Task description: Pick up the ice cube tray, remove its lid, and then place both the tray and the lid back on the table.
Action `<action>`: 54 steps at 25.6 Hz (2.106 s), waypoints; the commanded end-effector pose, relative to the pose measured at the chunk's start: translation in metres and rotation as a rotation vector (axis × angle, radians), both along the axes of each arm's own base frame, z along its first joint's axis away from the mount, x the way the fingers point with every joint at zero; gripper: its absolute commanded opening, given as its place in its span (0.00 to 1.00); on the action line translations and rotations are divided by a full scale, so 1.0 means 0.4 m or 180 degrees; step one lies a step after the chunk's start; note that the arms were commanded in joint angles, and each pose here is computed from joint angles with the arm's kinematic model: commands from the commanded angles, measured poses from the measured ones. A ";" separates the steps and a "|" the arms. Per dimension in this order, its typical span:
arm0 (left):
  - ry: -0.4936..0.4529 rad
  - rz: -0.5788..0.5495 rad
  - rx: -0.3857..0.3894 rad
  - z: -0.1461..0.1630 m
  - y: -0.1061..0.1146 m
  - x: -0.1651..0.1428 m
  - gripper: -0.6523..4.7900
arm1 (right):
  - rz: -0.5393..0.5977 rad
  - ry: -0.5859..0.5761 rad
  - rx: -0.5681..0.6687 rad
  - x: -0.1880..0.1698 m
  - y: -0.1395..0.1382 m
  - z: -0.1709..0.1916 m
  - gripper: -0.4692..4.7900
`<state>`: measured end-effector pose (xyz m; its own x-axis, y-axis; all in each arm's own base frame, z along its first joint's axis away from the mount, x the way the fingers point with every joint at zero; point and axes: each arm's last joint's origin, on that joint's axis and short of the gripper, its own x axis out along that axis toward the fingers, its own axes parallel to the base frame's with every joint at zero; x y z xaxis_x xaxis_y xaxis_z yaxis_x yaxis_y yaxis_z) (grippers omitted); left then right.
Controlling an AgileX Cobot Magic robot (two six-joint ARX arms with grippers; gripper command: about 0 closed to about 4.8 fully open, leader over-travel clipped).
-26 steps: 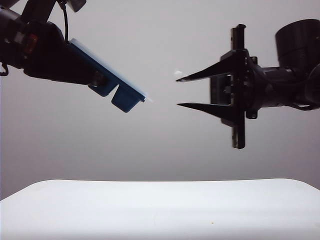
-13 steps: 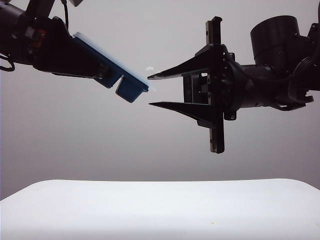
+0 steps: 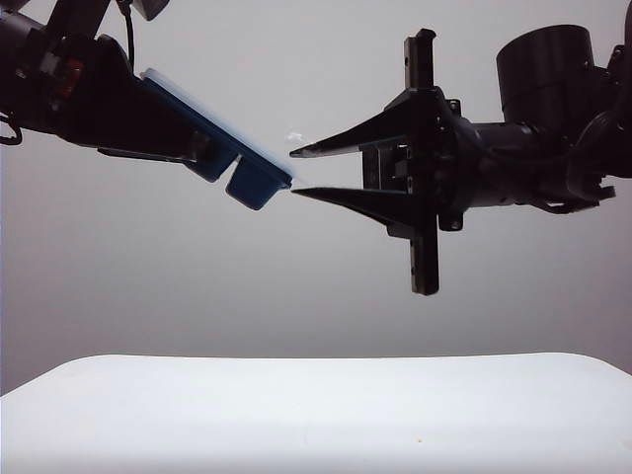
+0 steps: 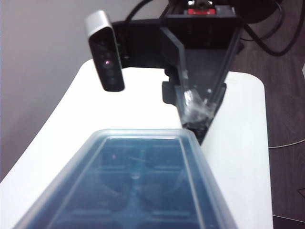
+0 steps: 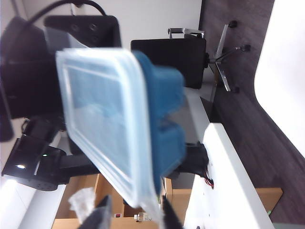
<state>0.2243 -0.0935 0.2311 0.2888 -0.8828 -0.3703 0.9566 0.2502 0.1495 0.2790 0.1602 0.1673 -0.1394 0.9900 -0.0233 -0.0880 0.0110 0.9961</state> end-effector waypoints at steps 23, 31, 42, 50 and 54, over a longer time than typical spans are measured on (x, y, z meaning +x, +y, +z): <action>0.0026 0.0079 0.0088 -0.001 0.002 -0.001 0.45 | -0.0093 -0.0589 0.0301 0.069 -0.004 0.113 0.07; 0.0022 0.0360 0.0299 -0.008 0.007 0.002 0.45 | -0.0310 -0.0938 0.0356 0.139 -0.088 0.178 0.07; -0.0350 -0.0039 0.0091 -0.003 0.023 0.015 0.45 | -0.1148 -0.0978 0.0100 0.158 -0.325 0.096 0.07; 0.0010 -0.0176 -0.0364 -0.081 0.064 0.098 0.45 | -0.1618 -0.0546 -0.0503 0.096 -0.347 -0.062 0.07; 0.0237 -0.0187 -0.0369 -0.161 0.062 0.135 0.45 | -0.1636 -0.0468 -0.0864 0.081 -0.330 -0.098 0.07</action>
<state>0.2735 -0.0674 0.1714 0.2190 -0.9280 -0.3013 0.9752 0.2180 0.0372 0.3138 0.0277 0.1322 0.3744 0.9006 -0.2208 -0.1393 0.2900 0.9468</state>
